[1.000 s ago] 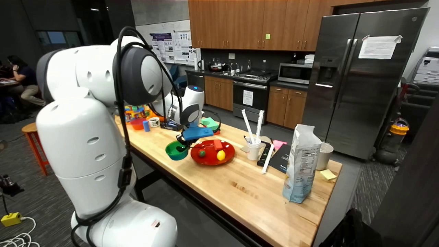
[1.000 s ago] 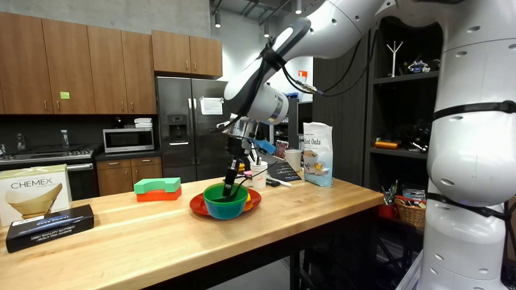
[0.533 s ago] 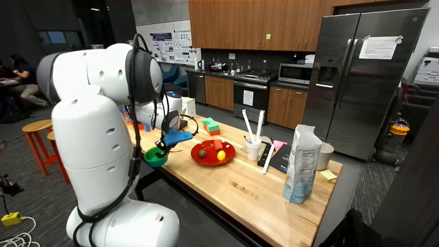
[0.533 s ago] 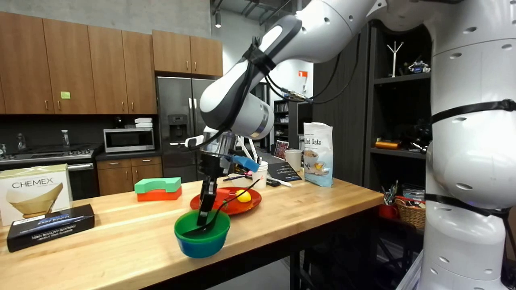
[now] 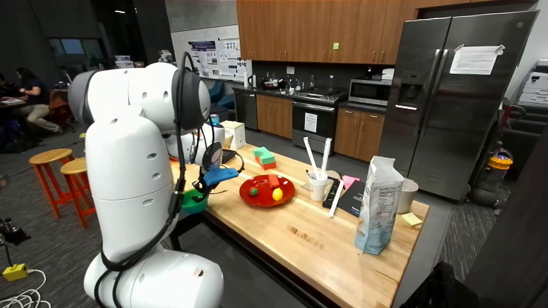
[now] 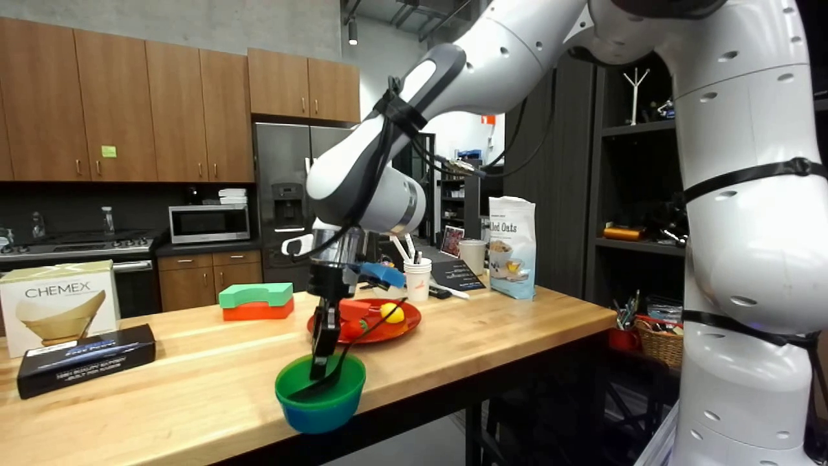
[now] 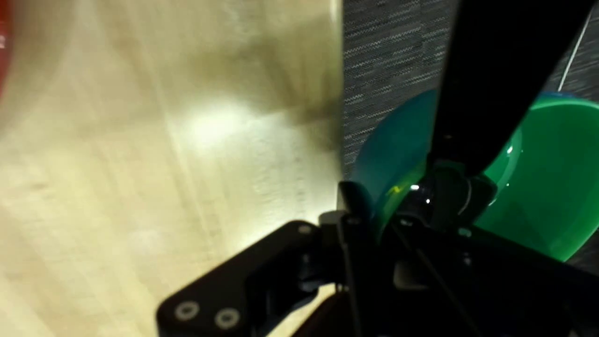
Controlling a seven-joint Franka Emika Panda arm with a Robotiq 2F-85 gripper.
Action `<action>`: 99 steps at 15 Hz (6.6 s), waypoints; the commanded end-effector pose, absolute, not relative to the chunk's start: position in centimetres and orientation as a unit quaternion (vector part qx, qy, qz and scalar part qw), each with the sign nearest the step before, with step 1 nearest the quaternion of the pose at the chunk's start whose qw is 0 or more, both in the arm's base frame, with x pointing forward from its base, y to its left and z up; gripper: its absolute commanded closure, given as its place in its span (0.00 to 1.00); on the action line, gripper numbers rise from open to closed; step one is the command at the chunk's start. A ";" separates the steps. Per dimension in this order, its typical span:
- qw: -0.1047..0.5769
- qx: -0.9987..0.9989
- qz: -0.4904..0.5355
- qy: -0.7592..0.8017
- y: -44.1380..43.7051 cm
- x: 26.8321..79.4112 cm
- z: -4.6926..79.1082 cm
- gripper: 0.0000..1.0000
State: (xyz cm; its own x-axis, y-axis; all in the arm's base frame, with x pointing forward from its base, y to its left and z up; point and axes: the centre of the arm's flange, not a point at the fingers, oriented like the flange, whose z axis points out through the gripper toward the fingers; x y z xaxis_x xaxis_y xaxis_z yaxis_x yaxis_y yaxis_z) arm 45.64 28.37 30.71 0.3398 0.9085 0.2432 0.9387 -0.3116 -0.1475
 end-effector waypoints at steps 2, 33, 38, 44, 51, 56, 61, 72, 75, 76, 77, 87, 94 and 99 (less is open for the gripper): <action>0.107 -0.810 -0.047 -0.575 22.3 54.1 37.8 0.98; 0.088 -0.802 -0.057 -0.588 15.8 70.3 33.6 0.98; 0.078 -0.807 -0.050 -0.584 15.8 70.0 32.4 0.98; 0.081 -0.805 -0.044 -0.586 16.5 69.7 32.4 0.57; 0.063 -0.800 -0.029 -0.596 18.1 68.5 34.1 0.11; 0.014 -0.803 -0.020 -0.595 18.4 67.0 38.0 0.00; -0.005 -0.815 0.005 -0.580 17.6 64.3 40.3 0.00; -0.010 -0.815 0.067 -0.575 15.9 59.1 35.4 0.00; -0.030 -0.814 0.067 -0.576 16.2 57.7 35.3 0.00; -0.038 -0.815 0.067 -0.574 16.5 57.3 35.5 0.00; -0.043 -0.816 0.067 -0.572 16.4 57.0 35.7 0.00; -0.099 -0.792 0.049 -0.601 14.8 56.2 36.5 0.00; -0.116 -0.783 0.023 -0.611 15.5 56.0 35.9 0.00; -0.095 -0.782 0.016 -0.616 17.5 56.6 35.1 0.00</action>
State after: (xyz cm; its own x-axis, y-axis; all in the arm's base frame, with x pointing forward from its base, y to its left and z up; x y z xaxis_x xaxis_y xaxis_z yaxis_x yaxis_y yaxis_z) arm 56.54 17.49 35.08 0.2397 0.9602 -0.1431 0.9665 -0.2221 0.1287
